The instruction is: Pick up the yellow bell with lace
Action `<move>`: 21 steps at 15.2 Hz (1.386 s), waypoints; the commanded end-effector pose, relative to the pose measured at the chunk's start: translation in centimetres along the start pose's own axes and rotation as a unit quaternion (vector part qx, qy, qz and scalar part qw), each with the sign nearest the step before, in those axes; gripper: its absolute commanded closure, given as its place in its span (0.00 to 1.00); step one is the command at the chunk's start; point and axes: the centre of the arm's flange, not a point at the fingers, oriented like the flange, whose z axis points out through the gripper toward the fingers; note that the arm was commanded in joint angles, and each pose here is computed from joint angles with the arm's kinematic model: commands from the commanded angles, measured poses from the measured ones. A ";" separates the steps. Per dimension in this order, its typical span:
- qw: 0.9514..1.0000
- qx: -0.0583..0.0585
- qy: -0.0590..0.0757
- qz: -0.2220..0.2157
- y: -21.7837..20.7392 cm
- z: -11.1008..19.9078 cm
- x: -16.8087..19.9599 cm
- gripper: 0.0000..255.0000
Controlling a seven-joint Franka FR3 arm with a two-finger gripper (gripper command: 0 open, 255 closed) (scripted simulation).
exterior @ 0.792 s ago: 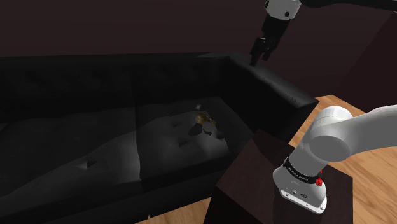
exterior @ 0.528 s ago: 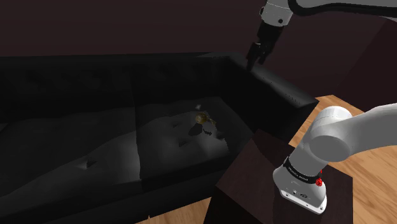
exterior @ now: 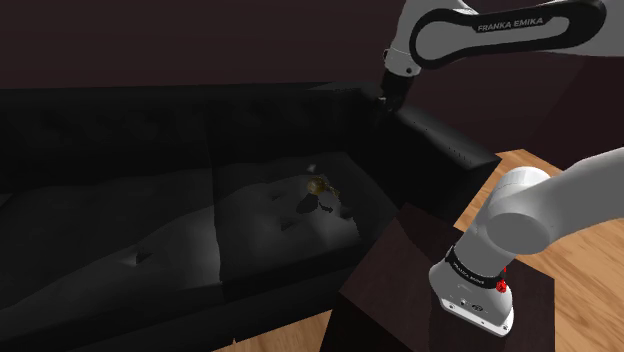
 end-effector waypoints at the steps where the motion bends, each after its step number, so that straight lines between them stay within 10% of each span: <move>1: 1.000 0.003 -0.003 -0.006 0.6 2.5 1.0 0.00; 21: 0.997 0.033 -0.038 -0.061 5.1 27.1 11.4 0.00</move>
